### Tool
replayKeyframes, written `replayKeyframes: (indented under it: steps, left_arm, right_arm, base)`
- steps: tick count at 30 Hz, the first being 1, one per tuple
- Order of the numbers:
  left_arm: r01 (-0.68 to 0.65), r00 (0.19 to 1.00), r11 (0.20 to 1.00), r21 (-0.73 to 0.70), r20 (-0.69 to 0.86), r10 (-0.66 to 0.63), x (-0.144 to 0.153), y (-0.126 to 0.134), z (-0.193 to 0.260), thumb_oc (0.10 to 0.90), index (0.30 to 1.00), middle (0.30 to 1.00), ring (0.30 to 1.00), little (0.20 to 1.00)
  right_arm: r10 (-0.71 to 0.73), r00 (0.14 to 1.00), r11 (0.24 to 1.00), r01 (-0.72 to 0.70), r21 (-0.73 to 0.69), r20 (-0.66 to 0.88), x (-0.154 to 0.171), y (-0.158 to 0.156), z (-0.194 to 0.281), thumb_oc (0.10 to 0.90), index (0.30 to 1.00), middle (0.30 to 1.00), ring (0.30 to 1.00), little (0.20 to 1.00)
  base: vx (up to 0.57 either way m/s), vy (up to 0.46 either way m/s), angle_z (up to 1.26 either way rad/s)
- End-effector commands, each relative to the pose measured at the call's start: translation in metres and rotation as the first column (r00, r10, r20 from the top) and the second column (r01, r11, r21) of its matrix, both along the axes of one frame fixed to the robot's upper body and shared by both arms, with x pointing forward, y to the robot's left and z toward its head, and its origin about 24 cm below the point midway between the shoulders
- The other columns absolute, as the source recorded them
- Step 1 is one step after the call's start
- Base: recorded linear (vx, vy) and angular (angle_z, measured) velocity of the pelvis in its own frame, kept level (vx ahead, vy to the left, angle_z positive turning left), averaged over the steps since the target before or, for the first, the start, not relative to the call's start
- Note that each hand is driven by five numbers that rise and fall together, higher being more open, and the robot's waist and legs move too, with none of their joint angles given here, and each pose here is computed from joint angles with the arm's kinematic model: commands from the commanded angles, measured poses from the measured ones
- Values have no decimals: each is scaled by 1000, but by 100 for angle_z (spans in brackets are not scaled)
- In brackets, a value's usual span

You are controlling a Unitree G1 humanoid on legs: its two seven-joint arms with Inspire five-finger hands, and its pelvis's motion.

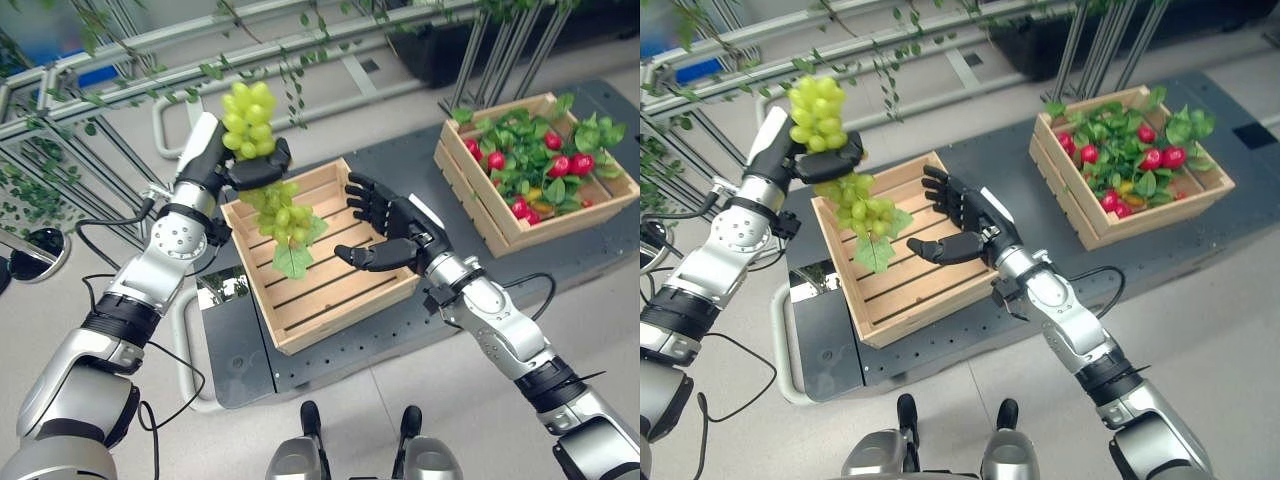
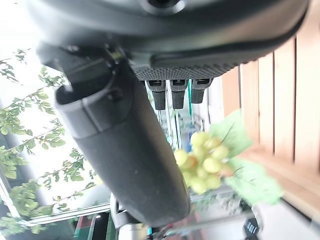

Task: Pick up the fruits from the basket on one side to the basket on the other side

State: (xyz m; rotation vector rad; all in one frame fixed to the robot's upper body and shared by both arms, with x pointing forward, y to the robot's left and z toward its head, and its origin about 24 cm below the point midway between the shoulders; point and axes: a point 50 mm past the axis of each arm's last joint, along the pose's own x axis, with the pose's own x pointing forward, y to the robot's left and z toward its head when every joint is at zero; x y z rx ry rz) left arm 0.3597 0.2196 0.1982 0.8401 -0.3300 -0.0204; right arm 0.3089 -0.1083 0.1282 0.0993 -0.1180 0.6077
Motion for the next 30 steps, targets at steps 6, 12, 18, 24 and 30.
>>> replayKeyframes:
  steps: [6,12,18,24,30]
  left_arm:
    - [108,945,990,88,299,-130,-5,-28,63,400,300,300,300,300]
    - [178,926,983,46,331,-183,-10,-48,54,400,300,300,300,300]
    - [243,916,967,79,311,-256,-11,-67,45,400,300,300,300,300]
    - [289,916,949,125,250,-312,-11,-76,32,400,300,300,300,300]
    - [352,912,913,209,144,-384,-12,-82,18,400,300,300,300,300]
  right_arm:
    - [213,966,955,-174,238,-146,-7,34,-15,800,900,900,900,900]
    - [263,937,930,-182,319,-232,-9,43,-23,800,900,900,900,900]
    - [281,933,914,-187,361,-227,-7,54,-18,800,900,900,900,900]
    - [281,940,912,-199,359,-192,-6,60,-9,800,900,900,900,900]
    - [233,966,933,-188,305,-116,-1,60,6,800,900,900,900,900]
  base:
    - [-6,-27,0]
    - [0,0,0]
    - [0,0,0]
    - [0,0,0]
    - [0,0,0]
